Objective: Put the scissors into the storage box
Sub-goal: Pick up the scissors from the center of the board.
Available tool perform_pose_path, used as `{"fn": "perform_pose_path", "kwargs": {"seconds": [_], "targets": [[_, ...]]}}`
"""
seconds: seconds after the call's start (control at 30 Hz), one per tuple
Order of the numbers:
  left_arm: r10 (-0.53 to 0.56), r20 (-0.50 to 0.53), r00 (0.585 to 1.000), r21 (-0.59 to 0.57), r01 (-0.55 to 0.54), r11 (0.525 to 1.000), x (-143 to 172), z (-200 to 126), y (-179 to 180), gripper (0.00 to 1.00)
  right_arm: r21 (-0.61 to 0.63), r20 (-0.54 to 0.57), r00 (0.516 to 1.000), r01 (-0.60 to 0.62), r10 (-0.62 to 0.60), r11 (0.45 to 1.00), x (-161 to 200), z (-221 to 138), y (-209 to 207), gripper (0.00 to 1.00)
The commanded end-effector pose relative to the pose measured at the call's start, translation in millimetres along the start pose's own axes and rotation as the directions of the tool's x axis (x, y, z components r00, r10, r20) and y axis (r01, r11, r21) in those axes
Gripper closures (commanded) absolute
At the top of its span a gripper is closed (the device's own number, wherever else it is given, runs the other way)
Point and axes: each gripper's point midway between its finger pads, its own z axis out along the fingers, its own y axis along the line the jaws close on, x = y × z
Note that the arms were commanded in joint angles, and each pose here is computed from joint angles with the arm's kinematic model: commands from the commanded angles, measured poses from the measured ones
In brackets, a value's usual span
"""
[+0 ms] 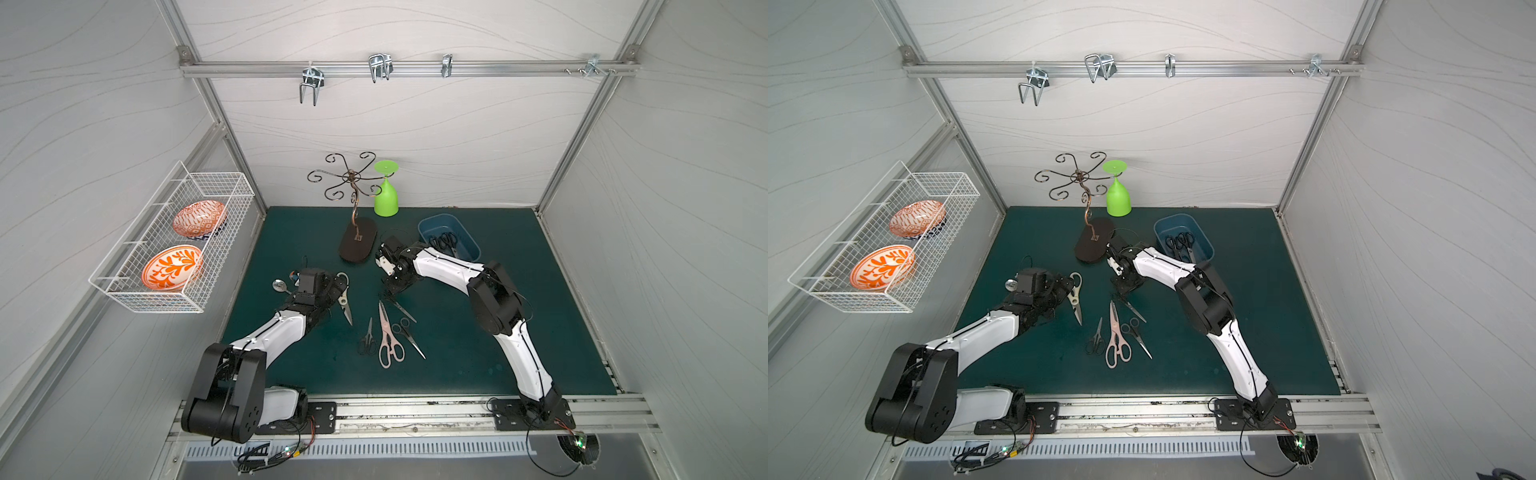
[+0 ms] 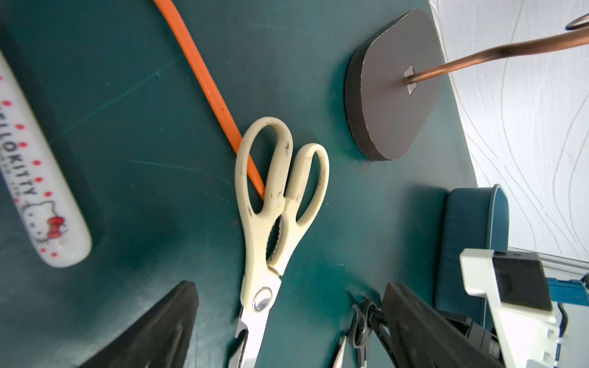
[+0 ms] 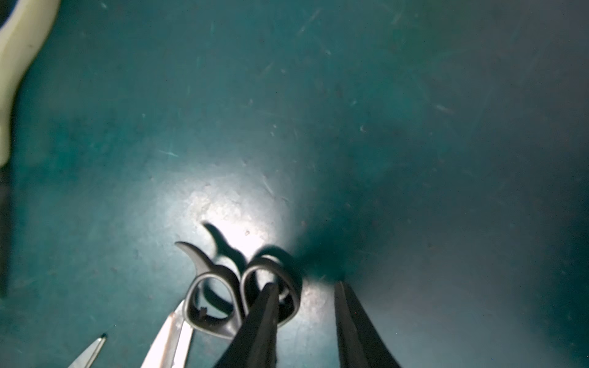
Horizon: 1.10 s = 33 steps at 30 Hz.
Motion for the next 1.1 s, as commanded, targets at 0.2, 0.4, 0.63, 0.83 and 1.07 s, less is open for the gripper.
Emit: {"fn": "perform_pose_path", "kwargs": {"seconds": [0.2, 0.4, 0.63, 0.83, 1.07], "targets": [[0.007, 0.024, 1.0, 0.028, -0.008, 1.0, -6, -2, -6, 0.04, 0.058, -0.084, 0.996, 0.025, -0.021, 0.998, 18, 26, -5, 0.71], [0.005, 0.018, 1.0, 0.027, -0.005, 1.0, -5, -2, -7, 0.04, 0.107, -0.127, 0.992, 0.026, -0.012, 0.994, 30, 38, -13, 0.78], [0.003, 0.011, 1.0, 0.028, -0.003, 1.0, -4, 0, -8, 0.04, 0.135, -0.179, 0.984, 0.03, -0.006, 0.99, 44, 56, -20, 0.86], [0.002, 0.004, 1.0, 0.028, -0.002, 1.0, -4, 1, -9, 0.04, 0.144, -0.195, 0.981, 0.036, -0.007, 0.989, 49, 64, -23, 0.98], [0.001, 0.003, 1.0, 0.026, -0.001, 1.0, -4, 2, -8, 0.04, 0.147, -0.137, 0.99, 0.051, -0.031, 0.988, 30, 43, -25, 1.0]]}}
